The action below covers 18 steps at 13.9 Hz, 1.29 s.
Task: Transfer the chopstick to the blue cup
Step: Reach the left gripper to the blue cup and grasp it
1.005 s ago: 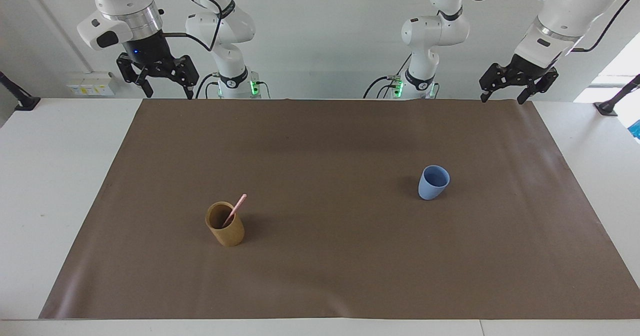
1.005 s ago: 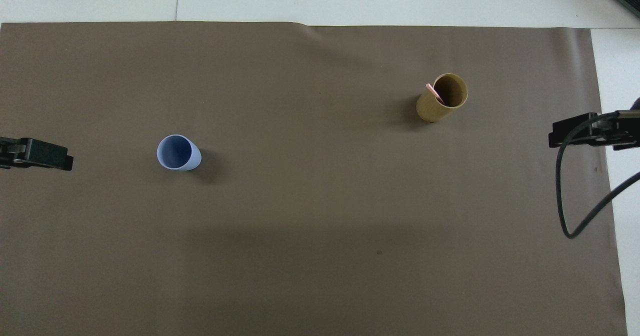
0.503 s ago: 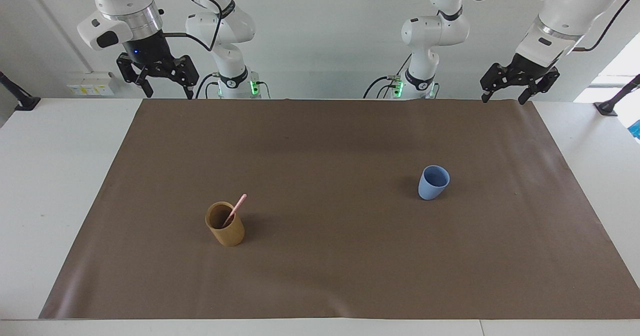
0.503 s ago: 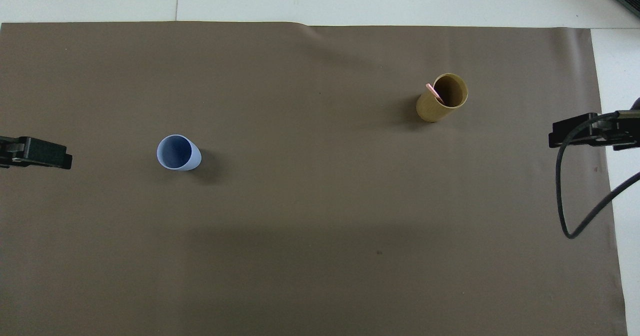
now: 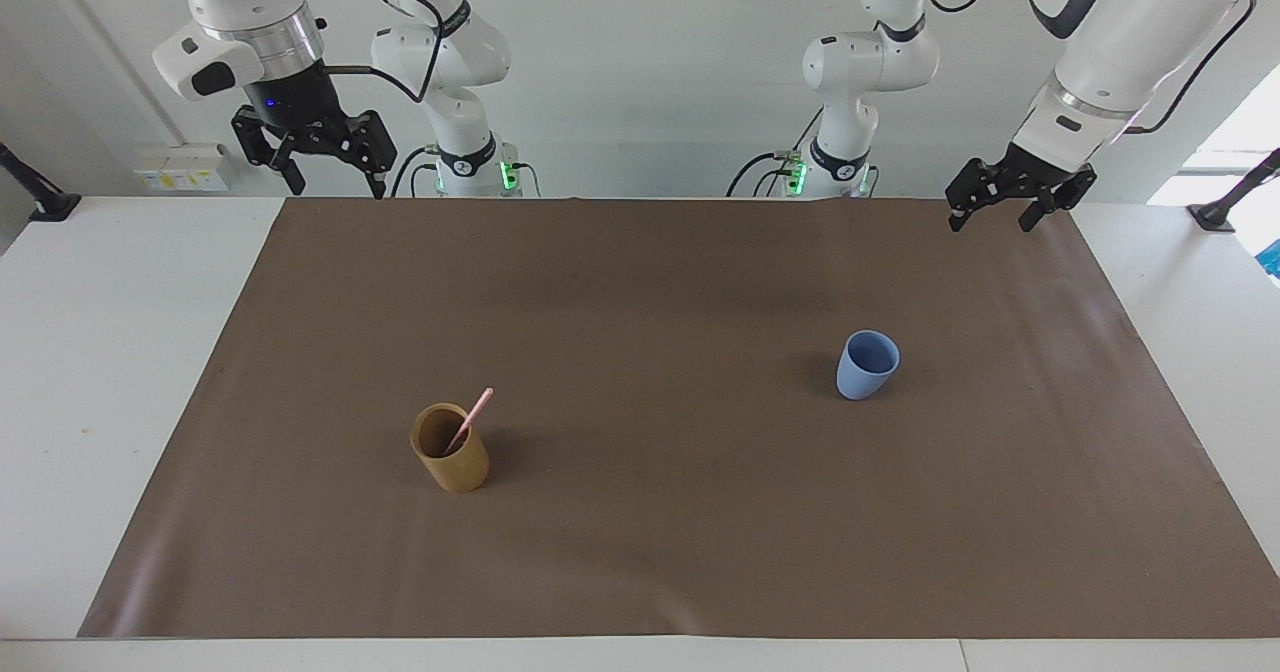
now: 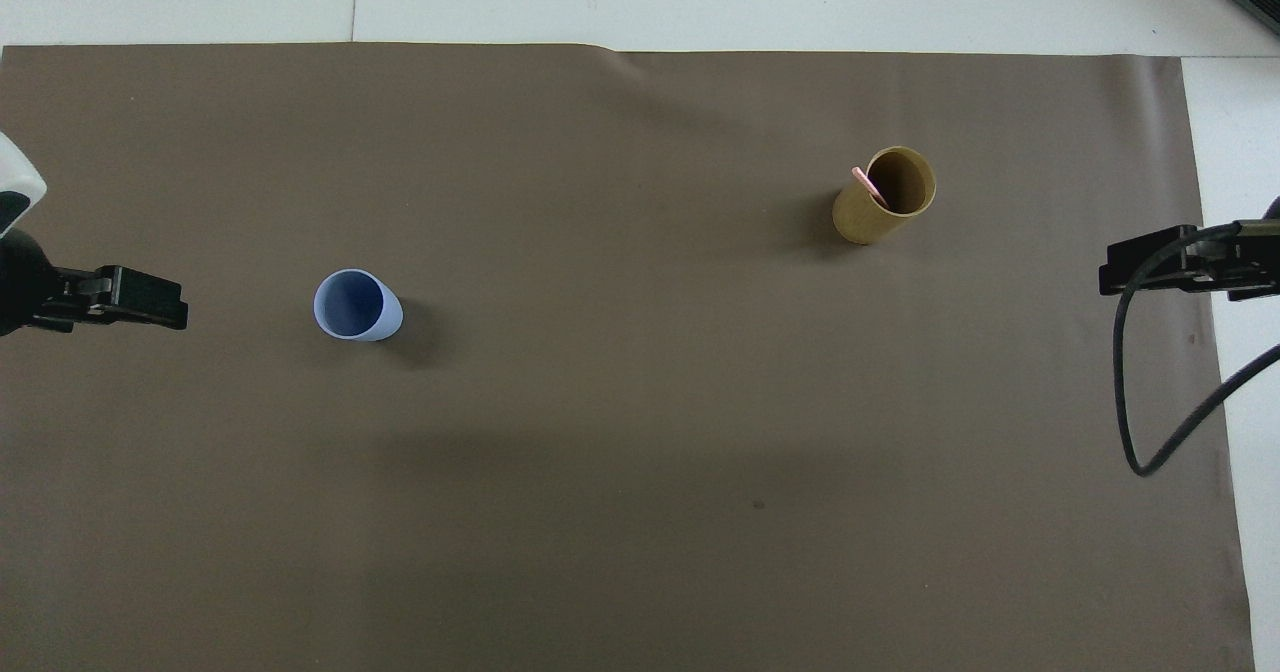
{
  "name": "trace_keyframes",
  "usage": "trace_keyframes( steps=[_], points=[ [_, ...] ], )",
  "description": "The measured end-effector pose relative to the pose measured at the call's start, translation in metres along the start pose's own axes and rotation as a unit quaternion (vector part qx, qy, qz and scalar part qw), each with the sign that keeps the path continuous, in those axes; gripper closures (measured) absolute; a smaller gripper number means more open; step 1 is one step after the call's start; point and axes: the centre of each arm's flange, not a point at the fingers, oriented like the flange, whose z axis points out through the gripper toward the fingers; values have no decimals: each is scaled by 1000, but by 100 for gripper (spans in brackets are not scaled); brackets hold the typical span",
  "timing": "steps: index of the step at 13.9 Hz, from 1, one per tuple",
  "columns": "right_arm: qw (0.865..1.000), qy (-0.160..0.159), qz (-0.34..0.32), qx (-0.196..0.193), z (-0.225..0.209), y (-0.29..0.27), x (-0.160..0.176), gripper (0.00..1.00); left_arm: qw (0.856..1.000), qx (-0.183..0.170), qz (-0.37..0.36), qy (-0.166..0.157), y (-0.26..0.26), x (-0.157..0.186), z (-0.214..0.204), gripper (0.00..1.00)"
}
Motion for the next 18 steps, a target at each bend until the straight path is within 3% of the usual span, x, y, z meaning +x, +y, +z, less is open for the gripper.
trace_keyframes(
  steps=[6, 11, 15, 18],
  points=[
    [1000, 0, 0, 0, 0, 0, 0, 0, 1000, 0, 3, 9, 13, 15, 81, 0],
    [1000, 0, 0, 0, 0, 0, 0, 0, 999, -4, -29, 13, 62, 37, 130, 0],
    [1000, 0, 0, 0, 0, 0, 0, 0, 999, -6, -46, 4, 50, 62, 192, 0],
    [1000, 0, 0, 0, 0, 0, 0, 0, 999, -6, -47, -1, 48, 64, 202, 0]
  ],
)
